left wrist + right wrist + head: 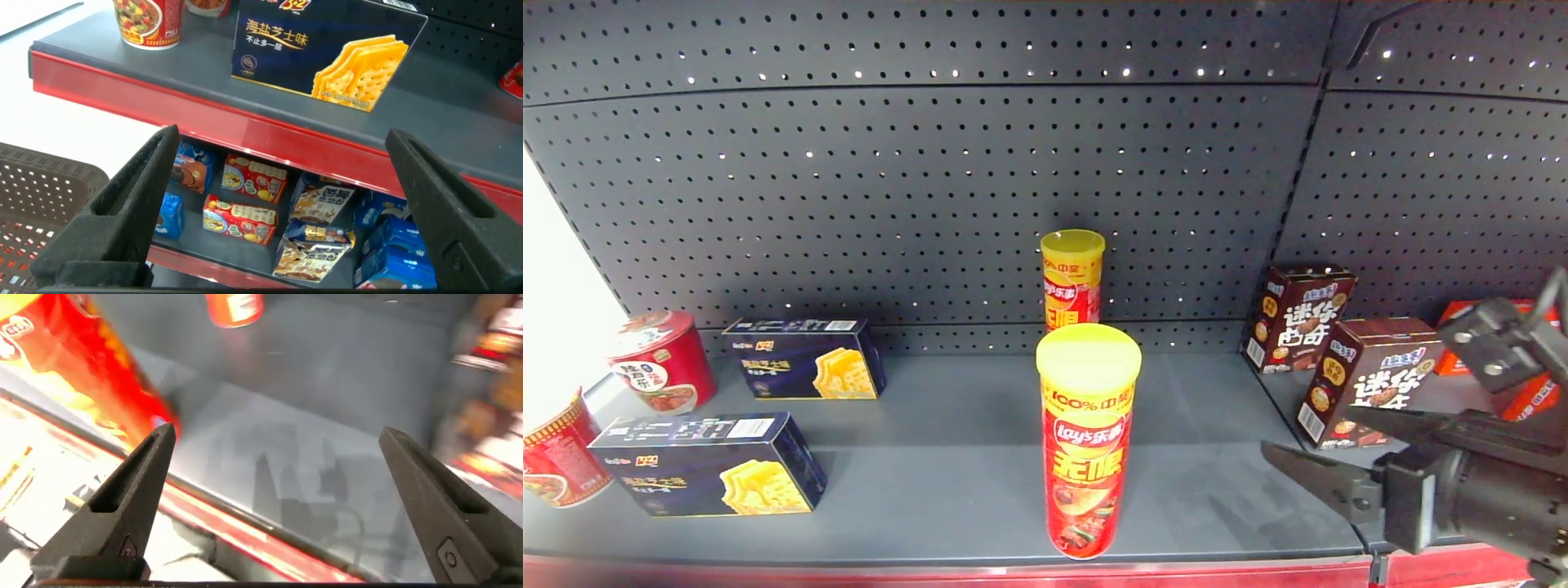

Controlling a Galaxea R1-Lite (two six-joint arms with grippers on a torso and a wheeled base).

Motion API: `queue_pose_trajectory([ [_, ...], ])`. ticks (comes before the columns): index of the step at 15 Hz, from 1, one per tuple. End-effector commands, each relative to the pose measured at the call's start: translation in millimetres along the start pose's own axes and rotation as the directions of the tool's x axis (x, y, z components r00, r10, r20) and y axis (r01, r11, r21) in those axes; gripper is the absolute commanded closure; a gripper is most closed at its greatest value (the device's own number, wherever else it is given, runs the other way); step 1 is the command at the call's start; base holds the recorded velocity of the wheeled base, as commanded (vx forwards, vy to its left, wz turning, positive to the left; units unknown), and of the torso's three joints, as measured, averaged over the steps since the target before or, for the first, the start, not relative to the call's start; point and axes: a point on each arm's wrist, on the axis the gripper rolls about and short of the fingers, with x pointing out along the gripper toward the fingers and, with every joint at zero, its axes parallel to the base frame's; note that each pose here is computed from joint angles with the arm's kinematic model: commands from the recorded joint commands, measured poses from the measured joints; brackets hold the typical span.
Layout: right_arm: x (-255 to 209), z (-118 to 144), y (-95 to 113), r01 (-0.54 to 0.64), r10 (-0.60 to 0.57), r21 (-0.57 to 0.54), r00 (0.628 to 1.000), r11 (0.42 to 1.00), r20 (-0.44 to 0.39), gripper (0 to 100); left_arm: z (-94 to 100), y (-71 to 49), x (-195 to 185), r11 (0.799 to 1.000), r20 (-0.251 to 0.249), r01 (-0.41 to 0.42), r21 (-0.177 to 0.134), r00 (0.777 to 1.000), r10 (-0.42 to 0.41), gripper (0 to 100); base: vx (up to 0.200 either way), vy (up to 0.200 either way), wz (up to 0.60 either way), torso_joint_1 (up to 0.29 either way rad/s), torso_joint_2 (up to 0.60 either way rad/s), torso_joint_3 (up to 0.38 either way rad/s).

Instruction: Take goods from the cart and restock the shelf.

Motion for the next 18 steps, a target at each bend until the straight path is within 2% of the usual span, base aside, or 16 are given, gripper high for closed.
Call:
queue_pose_trajectory([
  [1, -45, -14, -30, 0.108, -0.115, 0.067, 0.988, 0.992, 0.107, 0, 0.0, 0.0, 0, 1.000, -0.002, 0.000, 0.000, 1.000, 0.000, 0, 0.000, 0.000, 0.00, 0.000, 0.00, 0.000],
  [2, -63, -26, -37, 0.146, -0.157, 0.089, 0.978, 0.985, 0.134, 0, 0.0, 0.0, 0, 1.000, -0.002, 0.000, 0.000, 1.000, 0.000, 0, 0.000, 0.000, 0.00, 0.000, 0.00, 0.000],
  [4, -87, -44, -44, 0.218, -0.232, 0.111, 0.963, 0.970, 0.137, 0, 0.0, 0.0, 0, 1.000, -0.002, 0.000, -0.001, 1.000, 0.000, 0, 0.000, 0.000, 0.00, 0.000, 0.00, 0.000],
  [6, -115, -68, -53, 0.393, -0.421, 0.174, 0.891, 0.903, 0.171, 0, 0.0, 0.0, 0, 1.000, -0.002, 0.000, -0.001, 1.000, 0.000, 0, 0.000, 0.000, 0.00, 0.000, 0.00, 0.000],
  [8, -129, -84, -55, 0.512, -0.556, 0.235, 0.809, 0.826, 0.192, 0, 0.0, -0.1, 0, 1.000, -0.005, 0.003, -0.001, 1.000, -0.003, 0, 0.000, 0.000, 0.00, 0.000, 0.00, 0.000],
  [10, -141, -105, -51, 0.592, -0.643, 0.268, 0.746, 0.760, 0.176, 0, 0.1, -0.2, 0, 1.000, -0.008, 0.008, 0.001, 1.000, -0.008, 0, 0.000, 0.000, 0.00, 0.000, 0.00, 0.000],
  [11, -145, -110, -49, 0.602, -0.654, 0.272, 0.736, 0.750, 0.174, 0, 0.1, -0.2, 0, 1.000, -0.008, 0.008, 0.000, 1.000, -0.008, 0, 0.000, 0.000, 0.00, 0.000, 0.00, 0.000],
  [14, -162, -152, -35, 0.707, -0.752, 0.260, 0.637, 0.658, 0.173, 0, 0.0, -0.1, 0, 1.000, -0.005, 0.004, 0.001, 1.000, -0.004, 0, 0.000, 0.000, 0.00, 0.000, 0.00, 0.000],
  [16, -161, -152, -35, 0.700, -0.749, 0.271, 0.635, 0.661, 0.190, 0, 0.0, -0.2, 0, 1.000, -0.005, 0.004, 0.002, 1.000, -0.004, 0, 0.000, 0.000, 0.00, 0.000, 0.00, 0.000],
  [18, -151, -160, -37, 0.633, -0.674, 0.237, 0.712, 0.737, 0.195, 0, -0.4, -0.1, 0, 1.000, -0.006, 0.004, 0.013, 1.000, -0.004, 0, 0.000, 0.000, 0.00, 0.000, 0.00, 0.000],
])
